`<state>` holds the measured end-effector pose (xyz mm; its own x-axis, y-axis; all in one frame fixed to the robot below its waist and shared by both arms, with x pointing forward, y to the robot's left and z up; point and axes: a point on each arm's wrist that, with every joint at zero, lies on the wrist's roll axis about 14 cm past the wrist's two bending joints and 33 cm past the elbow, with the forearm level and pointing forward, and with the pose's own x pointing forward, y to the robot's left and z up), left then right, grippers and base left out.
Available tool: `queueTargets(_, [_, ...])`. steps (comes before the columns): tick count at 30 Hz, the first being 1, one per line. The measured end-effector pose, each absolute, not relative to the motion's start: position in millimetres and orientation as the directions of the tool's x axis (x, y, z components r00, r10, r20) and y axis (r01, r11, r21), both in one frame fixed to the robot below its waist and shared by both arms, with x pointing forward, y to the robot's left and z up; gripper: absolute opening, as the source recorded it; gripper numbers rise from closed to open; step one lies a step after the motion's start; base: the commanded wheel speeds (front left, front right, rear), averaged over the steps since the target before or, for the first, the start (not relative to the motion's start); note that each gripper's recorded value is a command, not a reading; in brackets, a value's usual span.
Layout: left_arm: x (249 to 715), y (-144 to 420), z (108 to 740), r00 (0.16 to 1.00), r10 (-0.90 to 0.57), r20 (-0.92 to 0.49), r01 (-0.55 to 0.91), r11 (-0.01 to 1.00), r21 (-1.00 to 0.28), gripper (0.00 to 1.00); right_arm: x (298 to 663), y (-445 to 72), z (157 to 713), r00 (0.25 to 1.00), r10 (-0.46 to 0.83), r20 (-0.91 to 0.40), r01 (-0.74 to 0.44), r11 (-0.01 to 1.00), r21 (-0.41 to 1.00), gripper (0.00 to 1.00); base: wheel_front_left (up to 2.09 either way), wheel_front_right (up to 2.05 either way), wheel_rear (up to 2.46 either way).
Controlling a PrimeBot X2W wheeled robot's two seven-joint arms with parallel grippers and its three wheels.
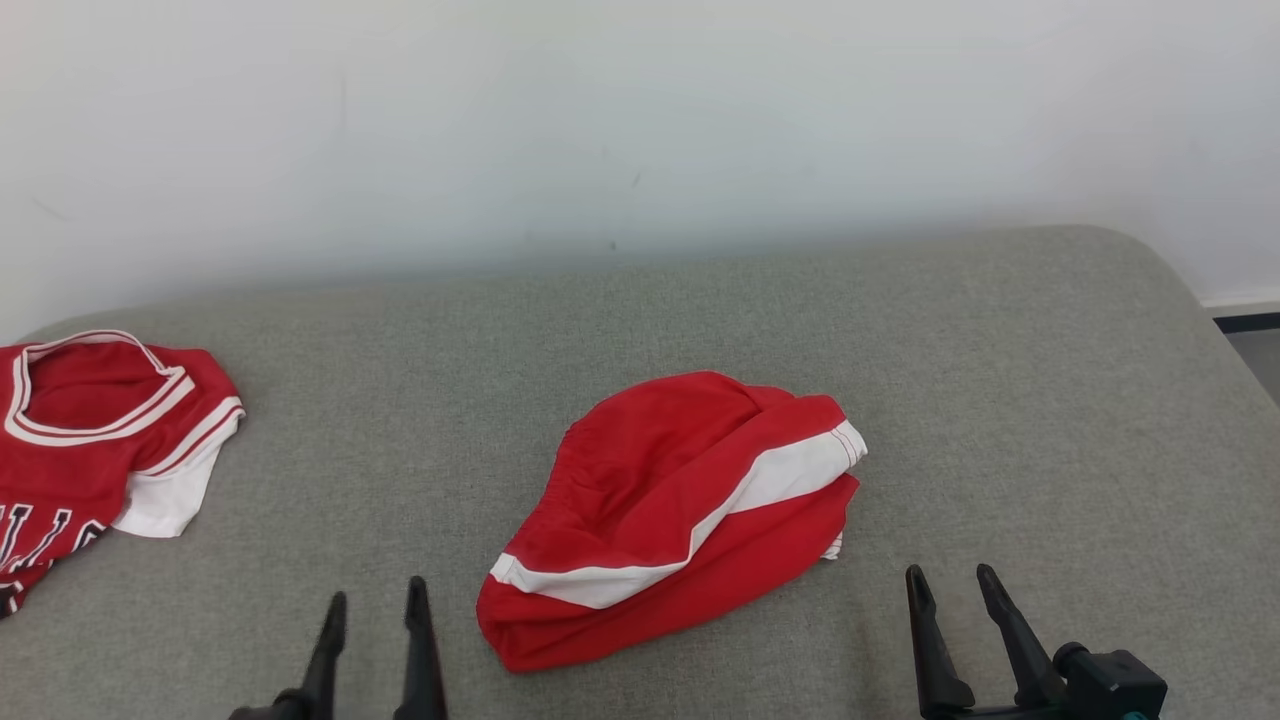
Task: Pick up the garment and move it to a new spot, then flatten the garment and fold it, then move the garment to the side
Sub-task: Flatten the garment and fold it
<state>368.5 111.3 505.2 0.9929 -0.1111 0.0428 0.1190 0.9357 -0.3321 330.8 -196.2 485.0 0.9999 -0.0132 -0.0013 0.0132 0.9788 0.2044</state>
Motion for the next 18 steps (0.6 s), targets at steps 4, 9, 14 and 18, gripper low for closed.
queueTargets(4, [357.7, 133.6, 526.4, 0.989, -0.072, 0.126, 0.105, 0.953, -0.285, 1.0, 329.2, -200.5, 488.9, 1.0, -0.024, 0.011, 0.022, 0.98, 0.198, 1.0, 0.0, 0.0, 0.0])
queueTargets(9, [346.3, 150.1, 545.0, 0.978, -0.059, 0.198, 0.099, 0.975, -0.2, 1.0, 329.1, -202.7, 494.4, 0.999, -0.028, 0.028, 0.023, 0.982, 0.189, 1.0, 0.0, 0.0, 0.0])
queueTargets(14, [333.1, 168.2, 530.1, 0.987, -0.031, 0.158, 0.057, 0.985, -0.161, 1.0, 326.5, -201.3, 493.5, 0.999, -0.022, 0.026, 0.017, 0.984, 0.178, 1.0, 0.0, 0.0, 0.0])
queueTargets(18, [324.7, 180.8, 515.7, 0.993, -0.006, 0.115, 0.021, 0.991, -0.133, 1.0, 323.7, -195.6, 486.4, 1.0, -0.003, 0.0, 0.003, 0.986, 0.166, 1.0, 0.0, 0.0, 0.0])
